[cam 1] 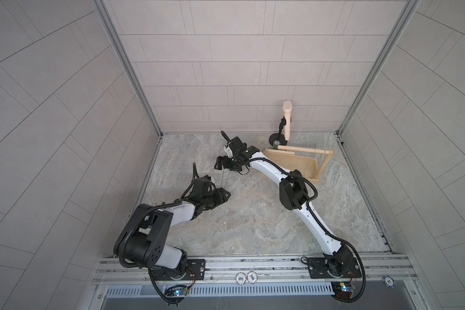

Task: Take the necklace off the jewelry display stand
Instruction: Place the necklace at the center of the board.

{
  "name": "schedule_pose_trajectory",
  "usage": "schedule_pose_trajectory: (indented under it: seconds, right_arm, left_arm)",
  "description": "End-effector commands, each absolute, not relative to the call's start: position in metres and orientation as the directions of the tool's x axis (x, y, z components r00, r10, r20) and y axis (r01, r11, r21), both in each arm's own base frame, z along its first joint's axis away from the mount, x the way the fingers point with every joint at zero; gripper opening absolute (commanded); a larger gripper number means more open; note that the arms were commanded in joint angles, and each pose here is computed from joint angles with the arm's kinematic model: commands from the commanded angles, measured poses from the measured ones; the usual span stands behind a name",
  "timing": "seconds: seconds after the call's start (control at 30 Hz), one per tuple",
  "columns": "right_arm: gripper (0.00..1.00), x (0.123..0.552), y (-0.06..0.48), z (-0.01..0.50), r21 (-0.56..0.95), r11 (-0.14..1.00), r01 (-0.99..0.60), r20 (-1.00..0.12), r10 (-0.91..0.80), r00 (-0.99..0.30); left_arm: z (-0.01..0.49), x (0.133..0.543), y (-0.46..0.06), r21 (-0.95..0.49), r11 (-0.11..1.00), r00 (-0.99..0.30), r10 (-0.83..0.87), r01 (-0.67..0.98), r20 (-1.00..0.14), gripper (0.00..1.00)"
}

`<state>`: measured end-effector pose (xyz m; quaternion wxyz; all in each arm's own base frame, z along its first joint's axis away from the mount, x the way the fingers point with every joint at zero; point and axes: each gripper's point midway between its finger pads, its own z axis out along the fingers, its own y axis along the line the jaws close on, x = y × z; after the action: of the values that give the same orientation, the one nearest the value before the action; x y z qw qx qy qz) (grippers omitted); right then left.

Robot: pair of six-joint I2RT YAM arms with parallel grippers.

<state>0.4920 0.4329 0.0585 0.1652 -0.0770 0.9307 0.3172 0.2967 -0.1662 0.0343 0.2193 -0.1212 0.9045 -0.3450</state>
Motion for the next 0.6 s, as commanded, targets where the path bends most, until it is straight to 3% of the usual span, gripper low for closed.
schedule_pose_trajectory:
  seconds: [0.0, 0.3, 0.57]
  right_arm:
    - [1.00, 0.494, 0.409, -0.003, 0.495, 0.855, -0.156, -0.276, -0.015, -0.961]
    - [1.00, 0.500, 0.417, 0.023, 0.528, 0.828, -0.186, -0.314, -0.013, -0.949]
    - [1.00, 0.504, 0.422, 0.049, 0.557, 0.803, -0.213, -0.350, -0.006, -0.937]
  left_arm:
    - [0.017, 0.281, -0.158, -0.641, 0.756, -0.898, -0.366, -0.134, -0.243, 0.66]
    - [0.031, 0.288, -0.164, -0.667, 0.738, -0.894, -0.360, -0.099, -0.266, 0.66]
    - [0.045, 0.294, -0.169, -0.684, 0.727, -0.888, -0.355, -0.066, -0.292, 0.73]
